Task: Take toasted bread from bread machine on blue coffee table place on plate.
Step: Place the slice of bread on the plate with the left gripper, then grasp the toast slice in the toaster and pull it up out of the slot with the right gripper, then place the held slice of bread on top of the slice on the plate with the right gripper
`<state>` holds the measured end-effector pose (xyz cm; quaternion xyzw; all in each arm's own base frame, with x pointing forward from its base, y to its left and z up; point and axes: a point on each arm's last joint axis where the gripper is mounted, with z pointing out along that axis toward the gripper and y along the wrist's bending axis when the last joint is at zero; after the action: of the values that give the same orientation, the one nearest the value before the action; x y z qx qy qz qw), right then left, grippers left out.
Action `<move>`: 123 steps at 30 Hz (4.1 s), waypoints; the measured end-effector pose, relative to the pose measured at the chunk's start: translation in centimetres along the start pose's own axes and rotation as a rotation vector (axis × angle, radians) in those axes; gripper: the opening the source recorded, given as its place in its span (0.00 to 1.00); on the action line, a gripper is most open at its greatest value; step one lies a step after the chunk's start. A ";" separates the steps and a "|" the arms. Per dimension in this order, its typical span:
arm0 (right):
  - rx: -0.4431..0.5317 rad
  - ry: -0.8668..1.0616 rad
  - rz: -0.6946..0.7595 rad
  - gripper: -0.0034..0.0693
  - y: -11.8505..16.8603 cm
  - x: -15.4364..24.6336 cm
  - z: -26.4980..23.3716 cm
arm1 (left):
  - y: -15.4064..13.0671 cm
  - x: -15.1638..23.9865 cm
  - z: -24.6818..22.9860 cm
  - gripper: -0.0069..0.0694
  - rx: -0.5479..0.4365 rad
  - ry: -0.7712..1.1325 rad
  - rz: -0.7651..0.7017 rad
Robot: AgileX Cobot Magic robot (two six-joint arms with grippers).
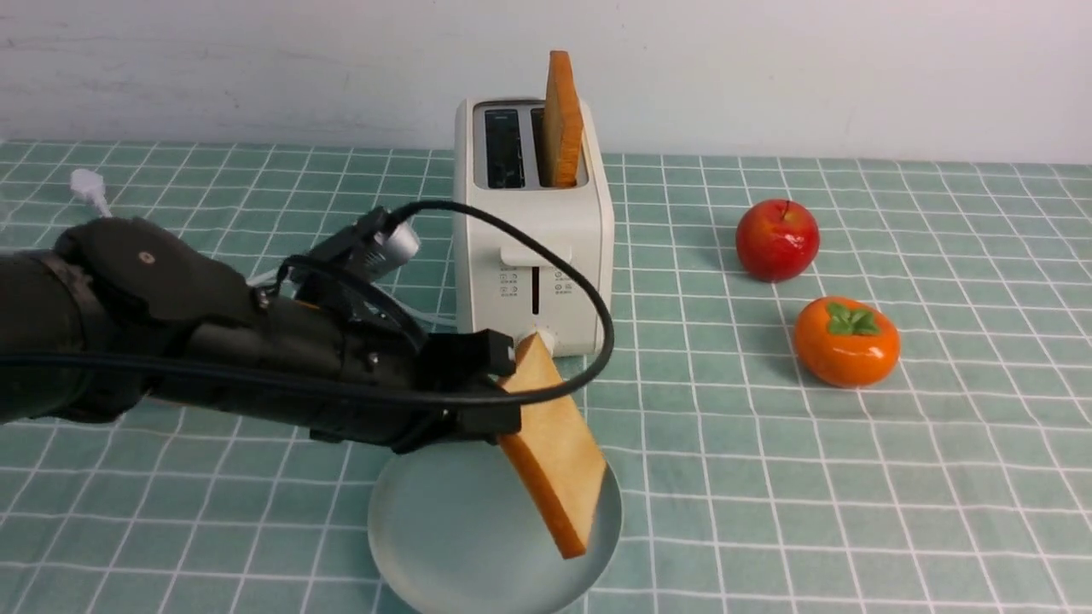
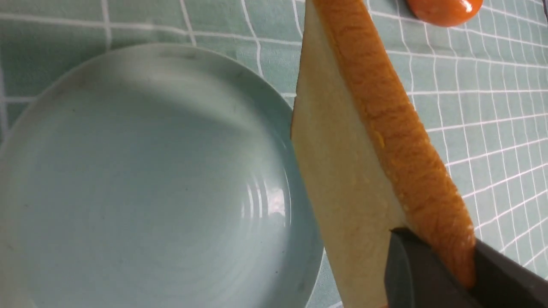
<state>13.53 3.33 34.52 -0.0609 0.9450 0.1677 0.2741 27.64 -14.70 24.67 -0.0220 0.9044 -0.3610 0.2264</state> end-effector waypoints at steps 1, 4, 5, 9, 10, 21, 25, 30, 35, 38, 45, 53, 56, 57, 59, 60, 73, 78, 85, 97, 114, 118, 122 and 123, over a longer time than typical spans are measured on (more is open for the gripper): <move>-0.001 0.000 0.000 0.08 0.0 0.0 0.0 | 0.5 0.1 0.7 0.15 -0.012 0.020 -0.007; -0.002 0.000 0.001 0.08 0.0 0.0 0.0 | 0.9 0.2 1.2 0.16 -0.026 0.036 -0.002; -0.004 -0.001 0.002 0.09 0.0 0.0 0.0 | 1.1 0.2 1.3 0.20 -0.037 0.040 0.013; -0.010 -0.002 0.004 0.09 0.1 0.0 0.0 | 1.5 0.4 1.3 0.41 -0.076 0.060 0.085; -0.012 -0.001 0.005 0.09 0.1 0.0 0.0 | 1.5 0.4 1.3 0.42 -0.078 0.061 0.090; -0.082 -0.095 0.004 0.09 1.4 -1.5 -1.9 | 1.7 0.5 -2.9 0.56 -0.315 0.041 0.257; -0.091 -0.152 -0.015 0.09 2.0 -2.8 -3.3 | 1.6 0.5 -4.9 0.44 -0.410 0.002 0.249; -0.146 -0.171 -0.007 0.10 2.5 -7.1 -3.7 | 0.9 1.7 -10.0 0.07 -0.517 -0.066 0.236; -0.152 -0.113 0.007 0.10 1.8 -11.9 -1.6 | 0.3 4.7 -14.8 0.07 -0.493 -0.186 0.259; -0.155 -0.106 0.008 0.11 1.4 -14.6 -0.4 | 0.7 7.1 -16.8 0.07 -0.451 -0.268 0.247; -0.159 -0.108 -0.092 0.12 4.0 -21.0 2.6 | 2.5 12.1 -19.4 0.07 -0.345 -0.445 0.200; -0.160 -0.125 -0.156 0.23 8.3 -26.2 9.3 | 3.5 13.6 -19.5 0.07 -0.332 -0.464 0.193; -0.175 -0.151 -0.151 0.35 9.2 -27.5 12.8 | 3.6 13.6 -19.4 0.07 -0.332 -0.464 0.193; -0.177 -0.158 -0.150 0.39 9.4 -27.8 13.9 | 3.6 13.6 -19.4 0.07 -0.331 -0.464 0.194; -0.179 -0.163 -0.145 0.47 9.5 -28.0 15.8 | 3.6 13.6 -19.4 0.07 -0.332 -0.465 0.194; -0.180 -0.167 -0.144 0.52 9.6 -28.1 16.7 | 3.6 13.6 -19.4 0.07 -0.332 -0.465 0.194; -0.225 -0.216 -0.105 0.78 10.2 -28.4 21.5 | 3.8 13.5 -19.5 0.07 -0.362 -0.472 0.219; -0.252 -0.237 -0.073 0.78 10.2 -28.6 22.8 | 3.8 13.5 -19.5 0.07 -0.369 -0.475 0.224; -0.225 -0.253 -0.071 0.70 9.6 -28.6 24.9 | 3.9 13.5 -19.6 0.07 -0.375 -0.475 0.229; -0.206 -0.251 -0.110 0.17 9.9 -28.9 23.0 | 4.0 13.4 -19.6 0.07 -0.393 -0.482 0.244; -0.162 -0.315 -0.167 0.17 7.1 -25.7 -1.0 | 4.0 13.4 -19.7 0.07 -0.408 -0.485 0.256; -0.288 -0.045 -0.147 0.17 6.7 -21.5 4.5 | 4.2 13.5 -19.7 0.07 -0.424 -0.466 0.250; -0.457 0.183 -0.164 0.17 6.7 -17.5 11.3 | 4.3 13.5 -19.7 0.07 -0.426 -0.462 0.249; -0.511 0.220 -0.152 0.17 6.7 -16.8 12.9 | 4.3 13.5 -19.7 0.07 -0.426 -0.462 0.249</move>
<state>32.73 14.49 35.25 -0.2166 0.8890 0.3715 0.1574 7.68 -1.67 29.04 -0.0395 0.8800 -0.1188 0.4582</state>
